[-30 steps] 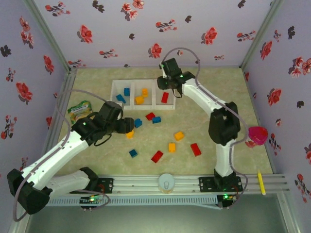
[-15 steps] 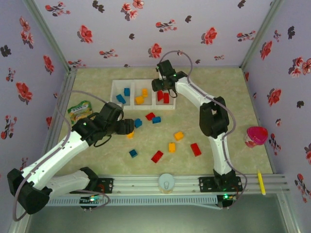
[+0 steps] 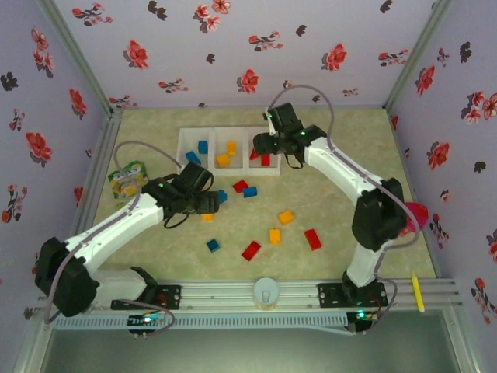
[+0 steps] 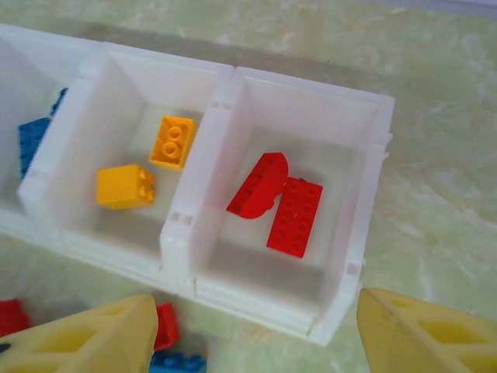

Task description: Sort the legos into containers by color

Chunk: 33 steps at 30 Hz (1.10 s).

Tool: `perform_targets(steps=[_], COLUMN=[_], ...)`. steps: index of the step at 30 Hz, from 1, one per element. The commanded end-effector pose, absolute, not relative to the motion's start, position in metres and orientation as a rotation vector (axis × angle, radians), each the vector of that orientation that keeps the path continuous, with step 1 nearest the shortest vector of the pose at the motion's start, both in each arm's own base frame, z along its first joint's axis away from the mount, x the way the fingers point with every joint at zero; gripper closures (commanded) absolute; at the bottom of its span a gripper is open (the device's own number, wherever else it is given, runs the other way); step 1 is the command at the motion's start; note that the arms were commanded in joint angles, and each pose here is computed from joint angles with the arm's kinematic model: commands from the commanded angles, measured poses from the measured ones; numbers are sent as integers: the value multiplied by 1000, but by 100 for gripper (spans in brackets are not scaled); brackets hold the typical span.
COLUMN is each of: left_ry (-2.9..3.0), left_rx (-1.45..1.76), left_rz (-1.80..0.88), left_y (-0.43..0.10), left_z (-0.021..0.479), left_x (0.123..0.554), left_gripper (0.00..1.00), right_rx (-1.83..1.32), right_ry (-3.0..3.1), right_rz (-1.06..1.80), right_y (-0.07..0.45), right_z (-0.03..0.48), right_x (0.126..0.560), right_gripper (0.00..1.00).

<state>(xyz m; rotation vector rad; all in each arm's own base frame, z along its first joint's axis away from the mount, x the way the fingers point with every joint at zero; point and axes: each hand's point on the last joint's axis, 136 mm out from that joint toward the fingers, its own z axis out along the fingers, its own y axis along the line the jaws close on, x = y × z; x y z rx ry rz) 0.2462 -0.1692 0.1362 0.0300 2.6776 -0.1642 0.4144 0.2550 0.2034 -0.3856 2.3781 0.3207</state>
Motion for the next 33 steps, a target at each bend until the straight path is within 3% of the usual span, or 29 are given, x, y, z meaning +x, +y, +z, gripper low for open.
perform_targets(steps=[1,12,25,33], left_ry=[2696,2782,2841,2863], left_rx=[-62,-61,-13,-8], left_rz=[-130,-70,-26,11], left_y=[-169,-176,-180,-175], left_z=[123,75,45,32], left_x=[254,264,271,278], left_gripper=[17,20,30,32], right_rx=[-350,-334,-318,-339], right_ry=[2369,2386,2399,2418], right_rz=[330,320,309,285], right_y=[248,228,218,215], right_z=[208,203,196,191], right_x=[398,362,349,346], right_gripper=[30,29,30,31])
